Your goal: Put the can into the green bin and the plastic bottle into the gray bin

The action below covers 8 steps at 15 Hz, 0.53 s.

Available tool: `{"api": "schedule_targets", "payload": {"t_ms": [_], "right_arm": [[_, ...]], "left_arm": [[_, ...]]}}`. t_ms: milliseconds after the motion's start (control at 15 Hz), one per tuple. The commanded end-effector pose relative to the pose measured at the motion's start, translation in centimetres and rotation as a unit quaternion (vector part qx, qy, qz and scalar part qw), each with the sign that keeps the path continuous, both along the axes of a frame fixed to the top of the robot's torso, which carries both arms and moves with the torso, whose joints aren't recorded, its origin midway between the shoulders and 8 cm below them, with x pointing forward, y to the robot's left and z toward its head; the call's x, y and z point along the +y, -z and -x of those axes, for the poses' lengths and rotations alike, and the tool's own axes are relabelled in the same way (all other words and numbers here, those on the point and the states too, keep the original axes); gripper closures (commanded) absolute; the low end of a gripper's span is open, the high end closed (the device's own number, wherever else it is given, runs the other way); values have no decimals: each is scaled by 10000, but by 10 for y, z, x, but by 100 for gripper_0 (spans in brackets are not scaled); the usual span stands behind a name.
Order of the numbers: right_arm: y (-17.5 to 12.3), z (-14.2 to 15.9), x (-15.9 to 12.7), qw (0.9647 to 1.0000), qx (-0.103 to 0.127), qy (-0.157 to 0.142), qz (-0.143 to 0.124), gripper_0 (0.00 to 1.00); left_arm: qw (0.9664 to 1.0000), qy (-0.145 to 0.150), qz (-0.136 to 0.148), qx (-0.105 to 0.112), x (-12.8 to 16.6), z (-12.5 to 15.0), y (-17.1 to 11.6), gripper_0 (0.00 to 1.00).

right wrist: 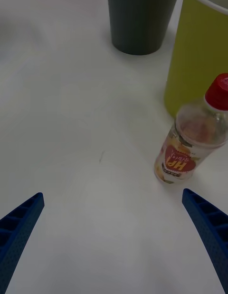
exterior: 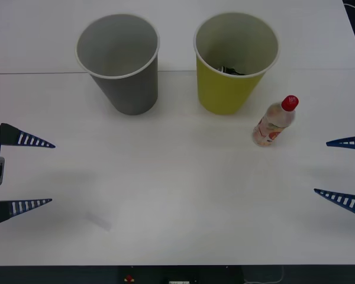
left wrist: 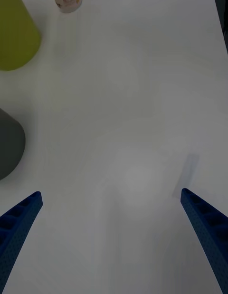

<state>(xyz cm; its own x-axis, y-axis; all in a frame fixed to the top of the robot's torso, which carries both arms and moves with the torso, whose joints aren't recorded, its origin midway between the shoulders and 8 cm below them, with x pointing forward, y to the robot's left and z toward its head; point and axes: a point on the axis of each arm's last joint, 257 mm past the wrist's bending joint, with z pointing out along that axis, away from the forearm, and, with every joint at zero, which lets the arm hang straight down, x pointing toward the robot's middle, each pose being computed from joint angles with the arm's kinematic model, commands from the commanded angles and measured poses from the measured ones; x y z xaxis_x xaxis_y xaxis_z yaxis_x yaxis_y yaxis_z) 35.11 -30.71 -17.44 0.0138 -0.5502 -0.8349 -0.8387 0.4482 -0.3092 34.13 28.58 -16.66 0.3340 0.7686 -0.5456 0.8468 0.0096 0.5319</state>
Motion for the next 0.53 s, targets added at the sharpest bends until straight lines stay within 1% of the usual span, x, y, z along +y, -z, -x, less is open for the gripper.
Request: {"api": "schedule_targets", "payload": {"t_ms": [67,200,333,400,533], "right_arm": [[11,-3,-3,9985,14,430,-339,0],[14,-7,-4,9963,-98,669,-525,0],[15,-13,-4,9929,-208,910,-737,0],[15,-16,-4,9895,-255,1083,-919,0],[20,-21,-10,9827,-250,1362,-1228,0]], "left_arm": [[10000,0,0,0,0,0,0,0],[10000,0,0,0,0,0,0,0],[10000,0,0,0,0,0,0,0],[10000,0,0,0,0,0,0,0],[10000,0,0,0,0,0,0,0]]}}
